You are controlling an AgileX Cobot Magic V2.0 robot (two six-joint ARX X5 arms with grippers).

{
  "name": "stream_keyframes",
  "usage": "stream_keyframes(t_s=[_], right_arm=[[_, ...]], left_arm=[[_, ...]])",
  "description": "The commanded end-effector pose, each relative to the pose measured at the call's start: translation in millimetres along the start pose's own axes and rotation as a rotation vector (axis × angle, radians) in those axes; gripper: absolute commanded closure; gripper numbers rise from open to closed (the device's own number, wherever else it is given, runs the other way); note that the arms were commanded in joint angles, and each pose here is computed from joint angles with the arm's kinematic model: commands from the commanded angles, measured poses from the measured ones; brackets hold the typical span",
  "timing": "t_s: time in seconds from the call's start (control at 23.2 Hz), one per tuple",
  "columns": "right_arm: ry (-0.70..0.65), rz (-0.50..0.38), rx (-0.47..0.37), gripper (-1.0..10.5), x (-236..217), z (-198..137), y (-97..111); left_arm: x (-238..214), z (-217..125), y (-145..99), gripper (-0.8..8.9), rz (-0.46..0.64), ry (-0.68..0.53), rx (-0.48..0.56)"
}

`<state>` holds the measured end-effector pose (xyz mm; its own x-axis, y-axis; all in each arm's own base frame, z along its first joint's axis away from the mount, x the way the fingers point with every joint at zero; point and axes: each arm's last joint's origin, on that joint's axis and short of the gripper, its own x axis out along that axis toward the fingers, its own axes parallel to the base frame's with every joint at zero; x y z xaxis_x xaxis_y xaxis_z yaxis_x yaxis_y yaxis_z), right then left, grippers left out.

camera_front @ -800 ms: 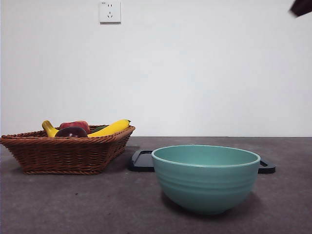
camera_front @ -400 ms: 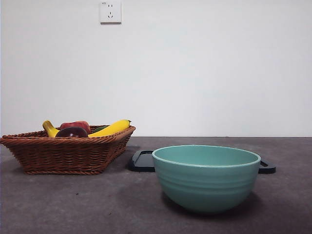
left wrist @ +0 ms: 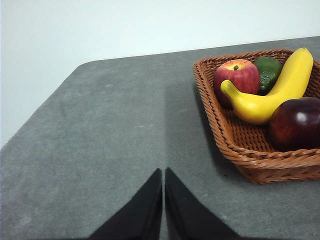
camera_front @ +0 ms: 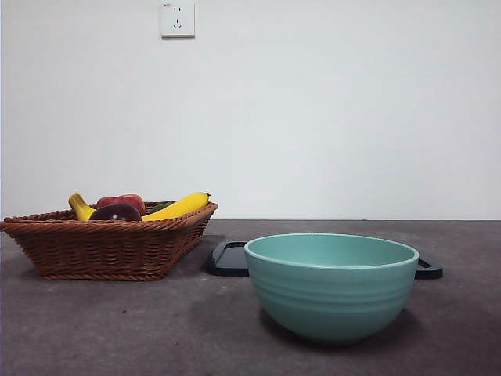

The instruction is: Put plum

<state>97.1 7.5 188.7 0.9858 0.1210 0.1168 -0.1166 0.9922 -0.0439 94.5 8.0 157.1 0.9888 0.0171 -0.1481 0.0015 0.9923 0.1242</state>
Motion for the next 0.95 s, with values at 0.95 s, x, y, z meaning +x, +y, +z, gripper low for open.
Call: stream_keyframes(t_s=[0.95], right_arm=[[0.205, -0.028, 0.017, 9.4, -4, -30, 2]], left_arm=[[2, -7, -1, 8.07, 0.000, 0.027, -0.006]])
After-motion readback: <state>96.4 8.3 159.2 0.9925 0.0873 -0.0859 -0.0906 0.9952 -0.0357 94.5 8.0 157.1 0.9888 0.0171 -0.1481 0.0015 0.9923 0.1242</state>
